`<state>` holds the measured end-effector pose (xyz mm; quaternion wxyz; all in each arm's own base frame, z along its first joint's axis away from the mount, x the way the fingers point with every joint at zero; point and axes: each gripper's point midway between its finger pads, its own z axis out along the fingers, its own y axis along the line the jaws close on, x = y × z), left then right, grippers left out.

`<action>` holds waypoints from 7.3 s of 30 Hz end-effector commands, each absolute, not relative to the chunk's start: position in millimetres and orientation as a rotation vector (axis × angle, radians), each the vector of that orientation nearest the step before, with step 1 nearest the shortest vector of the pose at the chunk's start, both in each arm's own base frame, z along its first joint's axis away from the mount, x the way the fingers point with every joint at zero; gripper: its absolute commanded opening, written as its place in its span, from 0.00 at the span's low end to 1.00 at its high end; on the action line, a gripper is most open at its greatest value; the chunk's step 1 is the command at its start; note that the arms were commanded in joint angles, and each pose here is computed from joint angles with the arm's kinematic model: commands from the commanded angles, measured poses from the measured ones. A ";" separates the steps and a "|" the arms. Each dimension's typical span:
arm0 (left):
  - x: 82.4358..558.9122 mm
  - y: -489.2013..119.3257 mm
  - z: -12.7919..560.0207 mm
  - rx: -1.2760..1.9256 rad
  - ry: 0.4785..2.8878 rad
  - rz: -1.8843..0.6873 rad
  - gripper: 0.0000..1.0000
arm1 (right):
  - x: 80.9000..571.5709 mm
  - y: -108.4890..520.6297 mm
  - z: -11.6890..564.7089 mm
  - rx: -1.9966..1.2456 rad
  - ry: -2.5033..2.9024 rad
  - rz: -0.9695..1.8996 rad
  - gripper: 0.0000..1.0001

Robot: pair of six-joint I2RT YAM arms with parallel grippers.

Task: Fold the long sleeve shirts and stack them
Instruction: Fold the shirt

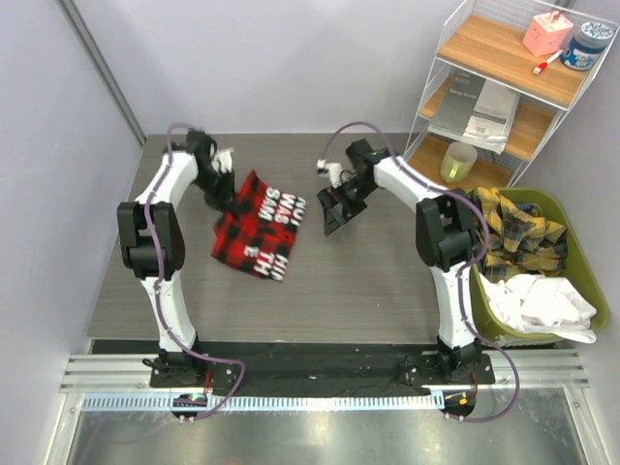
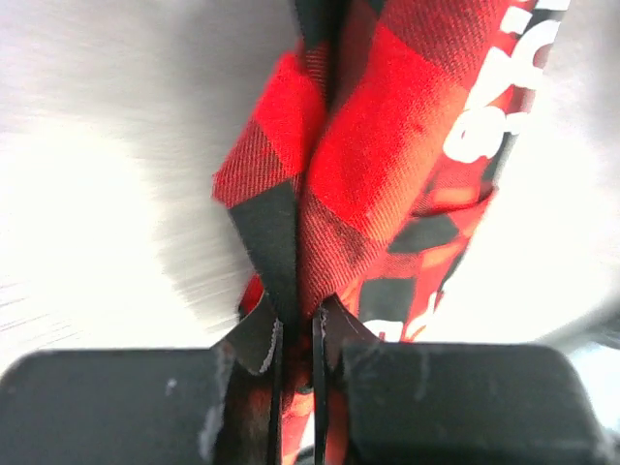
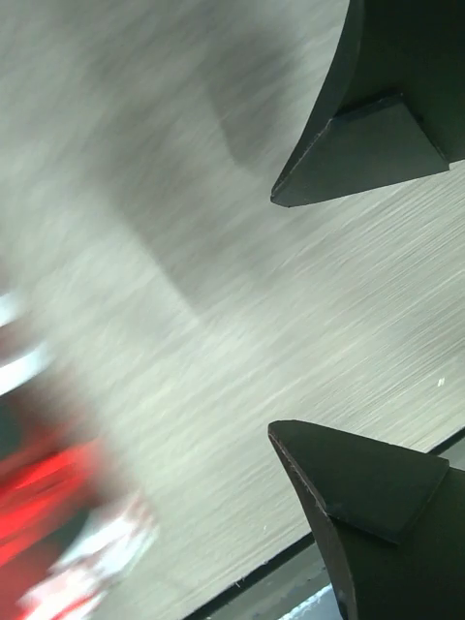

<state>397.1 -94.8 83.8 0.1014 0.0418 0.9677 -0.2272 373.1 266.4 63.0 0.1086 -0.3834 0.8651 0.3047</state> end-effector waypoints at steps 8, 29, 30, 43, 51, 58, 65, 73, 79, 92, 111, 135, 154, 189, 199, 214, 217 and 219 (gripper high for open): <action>445.4 -41.9 256.8 0.931 2.385 0.711 0.00 | 371.7 233.2 106.5 -0.982 2.554 0.901 0.99; 341.5 -239.0 49.5 1.078 2.775 0.237 0.19 | 371.1 194.2 99.8 -0.850 2.637 0.897 1.00; 341.1 -244.6 55.1 1.078 2.775 0.201 0.28 | 372.2 191.5 98.8 -0.846 2.640 0.894 1.00; 329.3 -231.6 189.7 1.178 2.554 -0.397 0.79 | 370.6 201.6 101.9 -0.788 2.635 1.021 1.00; 352.6 -137.8 127.7 1.452 2.565 -0.443 0.64 | 367.2 214.0 101.1 -0.751 2.634 1.123 1.00; 306.7 -119.1 46.8 1.561 2.660 -0.459 0.58 | 364.9 202.6 96.9 -0.694 2.664 1.131 1.00; 213.1 -246.0 23.9 1.620 2.673 -0.699 0.51 | 379.0 181.2 99.6 -0.671 2.666 1.068 1.00; 242.7 -329.8 167.4 1.360 2.281 -1.282 0.63 | 409.3 185.8 95.2 -0.719 2.631 1.033 1.00; 343.9 -225.9 183.0 0.834 2.343 -1.080 0.66 | 410.9 211.1 90.3 -0.835 2.606 1.043 0.98; 398.9 -140.8 57.9 0.787 2.682 -0.792 0.51 | 340.0 199.6 69.5 -1.026 2.740 0.998 0.90; 299.6 -164.9 127.2 0.746 2.620 -1.114 0.53 | 376.3 180.9 76.2 -0.985 2.704 1.015 0.63; 354.9 -148.8 35.8 0.962 2.722 -0.998 0.55 | 385.6 219.2 46.2 -1.322 2.514 0.939 0.58; 385.8 -126.1 60.7 0.778 2.687 -0.776 0.08 | 416.8 205.7 46.3 -1.198 2.538 0.682 0.16; 306.6 -166.9 73.1 1.242 2.485 -1.199 0.35 | 353.1 228.3 56.3 -1.321 2.520 0.982 0.55; 337.7 -149.7 89.4 1.163 2.668 -0.963 0.07 | 374.2 220.9 49.8 -1.319 2.521 0.825 0.01; 382.3 -132.4 33.8 0.952 2.814 -0.638 0.11 | 391.5 215.6 65.8 -1.184 2.522 0.727 0.01; 383.3 -136.2 46.5 0.923 2.789 -0.652 0.13 | 395.1 216.9 77.3 -1.164 2.496 0.726 0.01; 386.8 -134.2 44.8 0.908 2.792 -0.623 0.13 | 395.2 216.2 71.1 -1.162 2.503 0.728 0.01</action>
